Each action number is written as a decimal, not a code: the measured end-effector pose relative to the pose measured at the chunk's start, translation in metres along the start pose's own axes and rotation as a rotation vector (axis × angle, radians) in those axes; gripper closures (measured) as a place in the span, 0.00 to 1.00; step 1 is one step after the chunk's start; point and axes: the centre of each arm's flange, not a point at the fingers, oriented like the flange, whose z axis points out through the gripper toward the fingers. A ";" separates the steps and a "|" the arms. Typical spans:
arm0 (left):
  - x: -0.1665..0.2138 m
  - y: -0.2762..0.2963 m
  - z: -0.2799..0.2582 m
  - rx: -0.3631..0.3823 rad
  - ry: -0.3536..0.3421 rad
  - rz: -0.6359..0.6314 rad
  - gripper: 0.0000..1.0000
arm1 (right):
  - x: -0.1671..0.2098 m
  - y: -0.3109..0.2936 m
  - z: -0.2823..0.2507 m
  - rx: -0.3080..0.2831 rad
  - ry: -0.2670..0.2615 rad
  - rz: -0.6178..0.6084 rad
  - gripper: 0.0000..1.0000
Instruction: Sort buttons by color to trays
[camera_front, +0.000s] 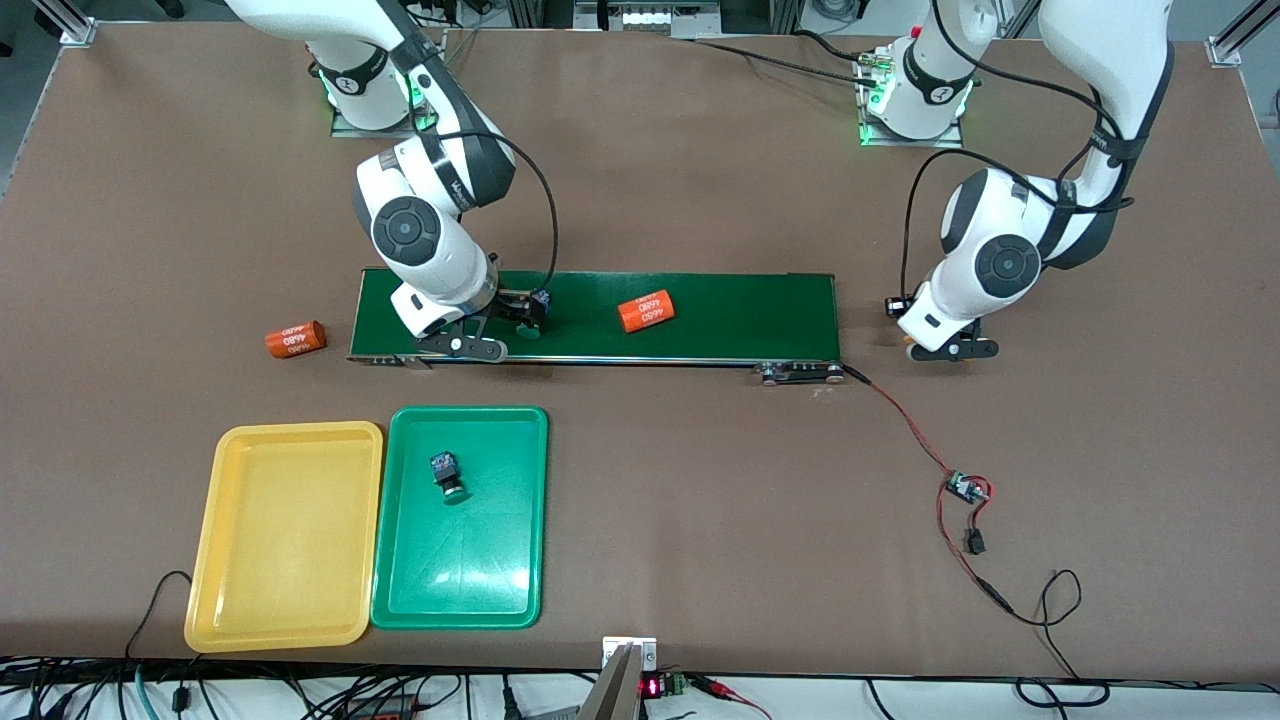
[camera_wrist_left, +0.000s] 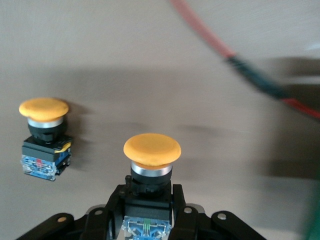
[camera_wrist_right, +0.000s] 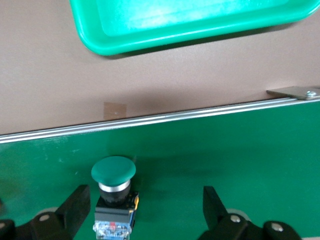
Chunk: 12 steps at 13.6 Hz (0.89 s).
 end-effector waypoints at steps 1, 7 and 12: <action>0.000 0.024 -0.023 0.003 0.017 0.042 0.58 | 0.000 0.000 0.007 -0.005 -0.007 0.001 0.00; -0.034 0.148 -0.062 -0.193 0.017 0.111 0.58 | 0.002 0.001 0.026 -0.015 -0.024 0.004 0.02; -0.032 0.182 -0.034 -0.248 0.068 0.134 0.58 | 0.003 0.001 0.030 -0.016 -0.025 0.004 0.37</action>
